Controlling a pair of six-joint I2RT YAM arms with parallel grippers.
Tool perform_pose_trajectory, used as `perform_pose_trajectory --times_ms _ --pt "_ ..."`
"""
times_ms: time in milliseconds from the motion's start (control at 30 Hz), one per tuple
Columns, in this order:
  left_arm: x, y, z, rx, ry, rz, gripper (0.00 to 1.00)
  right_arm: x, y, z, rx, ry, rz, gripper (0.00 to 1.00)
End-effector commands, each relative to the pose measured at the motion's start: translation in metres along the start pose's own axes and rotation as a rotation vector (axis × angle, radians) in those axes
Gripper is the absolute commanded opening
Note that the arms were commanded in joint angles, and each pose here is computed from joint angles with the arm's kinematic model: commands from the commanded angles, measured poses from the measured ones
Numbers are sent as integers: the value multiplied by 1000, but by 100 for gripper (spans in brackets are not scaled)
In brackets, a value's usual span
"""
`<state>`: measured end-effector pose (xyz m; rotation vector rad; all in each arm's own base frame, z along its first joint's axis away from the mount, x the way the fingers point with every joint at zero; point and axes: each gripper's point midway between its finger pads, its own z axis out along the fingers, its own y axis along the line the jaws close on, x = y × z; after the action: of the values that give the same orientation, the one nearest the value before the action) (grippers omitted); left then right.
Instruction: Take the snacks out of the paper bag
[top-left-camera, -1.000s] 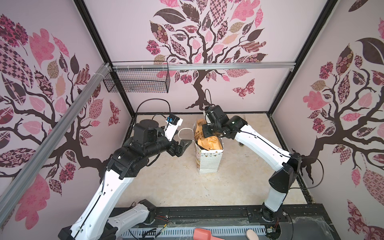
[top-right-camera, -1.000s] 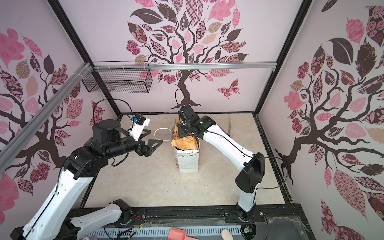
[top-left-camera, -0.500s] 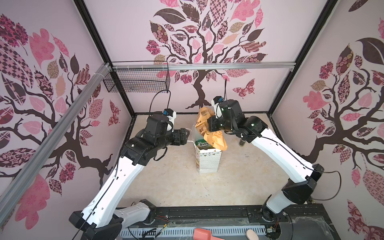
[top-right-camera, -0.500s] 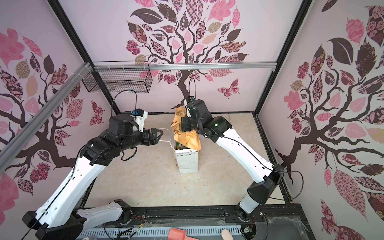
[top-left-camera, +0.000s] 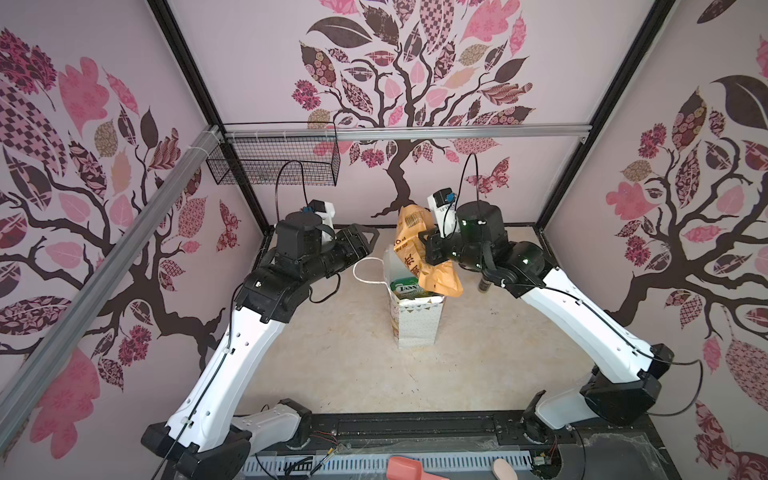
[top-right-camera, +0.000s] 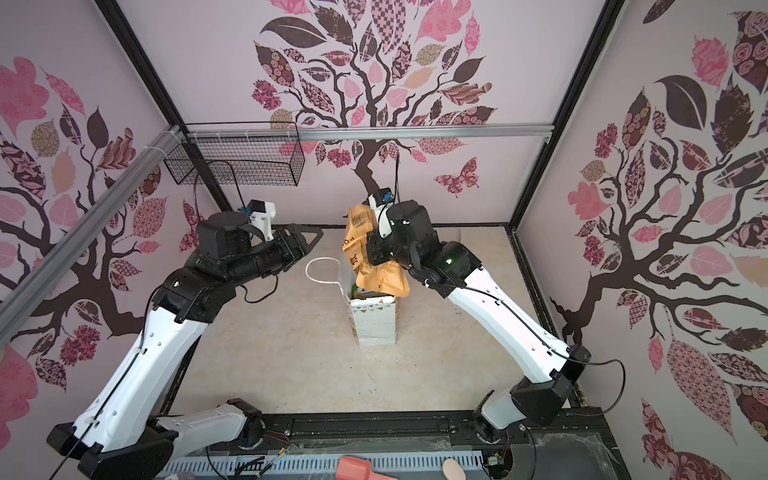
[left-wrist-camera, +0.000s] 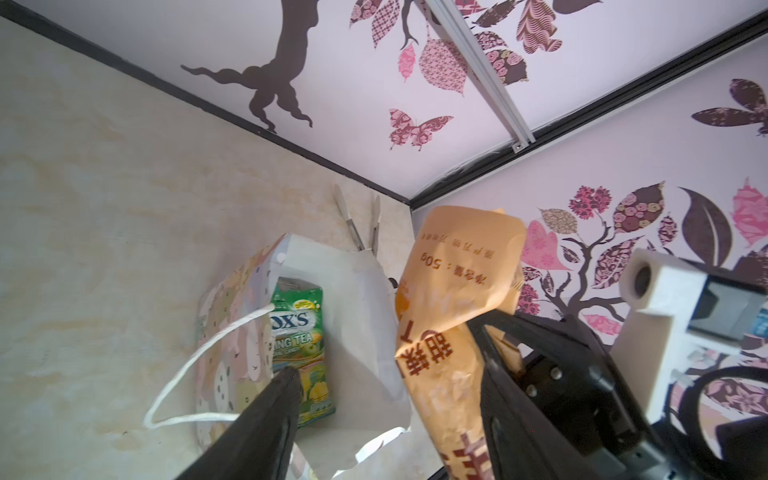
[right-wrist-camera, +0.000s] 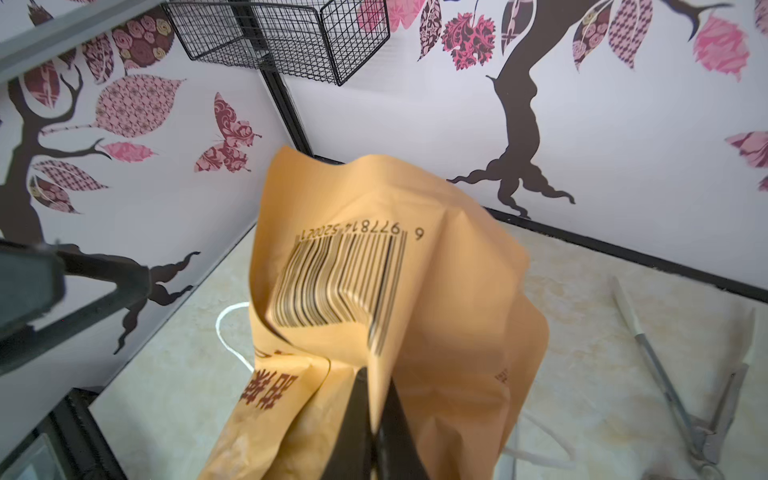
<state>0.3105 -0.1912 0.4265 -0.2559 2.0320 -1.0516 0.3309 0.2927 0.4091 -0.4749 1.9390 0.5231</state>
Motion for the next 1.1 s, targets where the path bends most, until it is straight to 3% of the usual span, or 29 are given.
perform_pose_trajectory --times_ms 0,200,567,733,867,1067 --pt "-10 -34 -1 114 2 -16 69 -20 8 -13 36 -54 -137 0" --pt "-4 -36 13 78 14 3 70 -21 22 -14 -1 -52 -197 0" --pt "15 -62 29 232 86 44 73 0 31 -2 -26 34 -257 0" --pt "18 -29 38 81 79 14 70 -3 38 -4 -70 25 -234 0" --pt "31 -15 47 31 138 -4 64 -9 45 -8 -106 -5 -216 0" --pt "36 -8 51 -8 161 22 70 -11 49 -11 -131 -13 -209 0"
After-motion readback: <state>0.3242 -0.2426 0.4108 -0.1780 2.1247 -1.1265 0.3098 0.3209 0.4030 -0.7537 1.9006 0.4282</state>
